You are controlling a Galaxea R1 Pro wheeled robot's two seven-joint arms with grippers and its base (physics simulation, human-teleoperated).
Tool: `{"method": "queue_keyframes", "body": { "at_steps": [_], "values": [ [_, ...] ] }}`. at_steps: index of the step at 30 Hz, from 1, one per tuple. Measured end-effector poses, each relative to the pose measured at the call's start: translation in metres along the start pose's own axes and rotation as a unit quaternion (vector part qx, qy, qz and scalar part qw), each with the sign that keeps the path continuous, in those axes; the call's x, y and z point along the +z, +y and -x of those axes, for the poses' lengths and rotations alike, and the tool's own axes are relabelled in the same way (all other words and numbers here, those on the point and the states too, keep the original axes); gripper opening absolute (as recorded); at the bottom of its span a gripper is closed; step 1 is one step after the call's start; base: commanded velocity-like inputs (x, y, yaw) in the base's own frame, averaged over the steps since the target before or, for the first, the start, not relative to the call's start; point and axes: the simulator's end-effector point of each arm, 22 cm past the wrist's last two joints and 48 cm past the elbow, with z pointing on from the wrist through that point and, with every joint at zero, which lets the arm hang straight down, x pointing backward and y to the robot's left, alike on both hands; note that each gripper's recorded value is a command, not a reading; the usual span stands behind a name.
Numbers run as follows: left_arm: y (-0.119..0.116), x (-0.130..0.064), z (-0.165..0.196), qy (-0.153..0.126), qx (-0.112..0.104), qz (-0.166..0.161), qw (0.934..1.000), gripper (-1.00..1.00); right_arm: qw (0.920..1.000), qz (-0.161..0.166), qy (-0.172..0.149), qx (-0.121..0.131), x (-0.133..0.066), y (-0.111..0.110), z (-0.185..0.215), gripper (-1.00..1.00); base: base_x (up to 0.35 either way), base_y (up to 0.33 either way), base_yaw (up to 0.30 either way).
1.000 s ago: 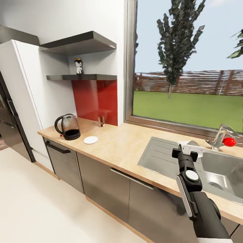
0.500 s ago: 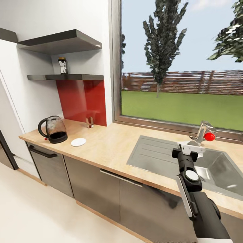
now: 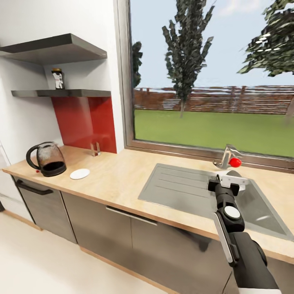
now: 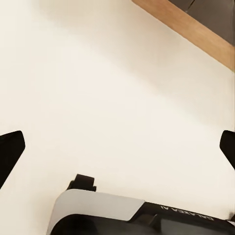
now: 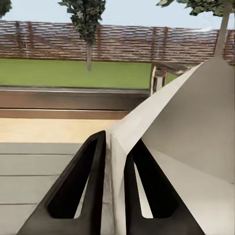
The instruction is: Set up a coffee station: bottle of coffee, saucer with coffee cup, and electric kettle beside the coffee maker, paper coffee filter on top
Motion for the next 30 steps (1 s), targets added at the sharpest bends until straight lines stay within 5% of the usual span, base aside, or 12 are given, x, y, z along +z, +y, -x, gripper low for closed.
{"method": "queue_keyframes", "body": {
  "at_steps": [30],
  "values": [
    [0.0019,-0.0002,0.0031,-0.004,-0.001,0.001,1.0000,1.00,1.0000,0.001,-0.002,0.001,-0.0016,-0.0001,0.0031,-1.00,-0.115,-0.092,-0.165]
  ]
}}
